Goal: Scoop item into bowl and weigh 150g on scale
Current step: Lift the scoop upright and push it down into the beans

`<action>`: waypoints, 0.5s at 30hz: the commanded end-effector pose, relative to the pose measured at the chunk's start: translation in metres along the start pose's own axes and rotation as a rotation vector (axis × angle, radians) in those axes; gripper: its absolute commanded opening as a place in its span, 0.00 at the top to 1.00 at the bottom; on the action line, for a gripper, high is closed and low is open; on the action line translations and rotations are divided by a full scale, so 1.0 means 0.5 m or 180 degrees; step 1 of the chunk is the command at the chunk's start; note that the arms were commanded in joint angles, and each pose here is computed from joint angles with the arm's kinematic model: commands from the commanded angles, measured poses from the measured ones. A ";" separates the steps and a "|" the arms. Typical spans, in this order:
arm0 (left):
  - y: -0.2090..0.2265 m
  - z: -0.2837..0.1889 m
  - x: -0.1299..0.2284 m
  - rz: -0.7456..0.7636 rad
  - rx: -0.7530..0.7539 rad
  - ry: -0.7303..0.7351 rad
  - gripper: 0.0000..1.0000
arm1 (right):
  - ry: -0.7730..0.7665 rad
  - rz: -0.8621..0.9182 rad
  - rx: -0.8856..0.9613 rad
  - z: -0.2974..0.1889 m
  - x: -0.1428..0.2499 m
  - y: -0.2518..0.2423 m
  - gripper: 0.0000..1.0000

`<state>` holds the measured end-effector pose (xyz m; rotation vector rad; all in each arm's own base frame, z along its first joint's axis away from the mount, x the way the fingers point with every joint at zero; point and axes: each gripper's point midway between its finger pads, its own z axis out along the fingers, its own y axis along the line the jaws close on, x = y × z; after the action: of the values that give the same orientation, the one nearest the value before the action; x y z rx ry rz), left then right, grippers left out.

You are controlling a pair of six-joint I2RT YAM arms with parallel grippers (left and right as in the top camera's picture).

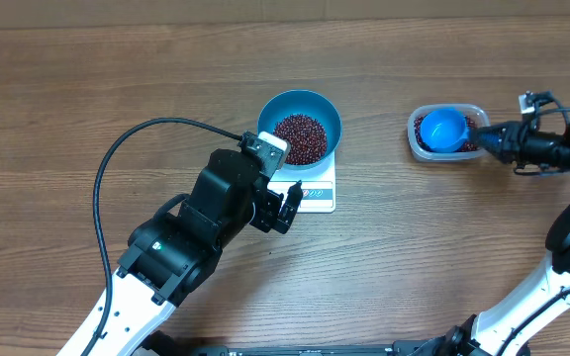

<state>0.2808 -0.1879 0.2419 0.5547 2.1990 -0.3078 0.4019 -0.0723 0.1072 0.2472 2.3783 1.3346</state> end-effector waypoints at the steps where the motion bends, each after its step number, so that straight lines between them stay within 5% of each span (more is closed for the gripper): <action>1: -0.001 -0.006 -0.003 0.0003 0.0031 -0.0032 0.00 | 0.0052 -0.0132 0.0259 -0.015 -0.024 -0.003 0.96; 15: 0.000 -0.006 0.001 0.0006 0.0026 -0.0008 0.00 | 0.0227 -0.0293 0.0807 -0.063 -0.067 0.046 0.96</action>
<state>0.2806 -0.1878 0.2416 0.5551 2.2004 -0.3072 0.4110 -0.0948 0.1428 0.2107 2.5271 1.1236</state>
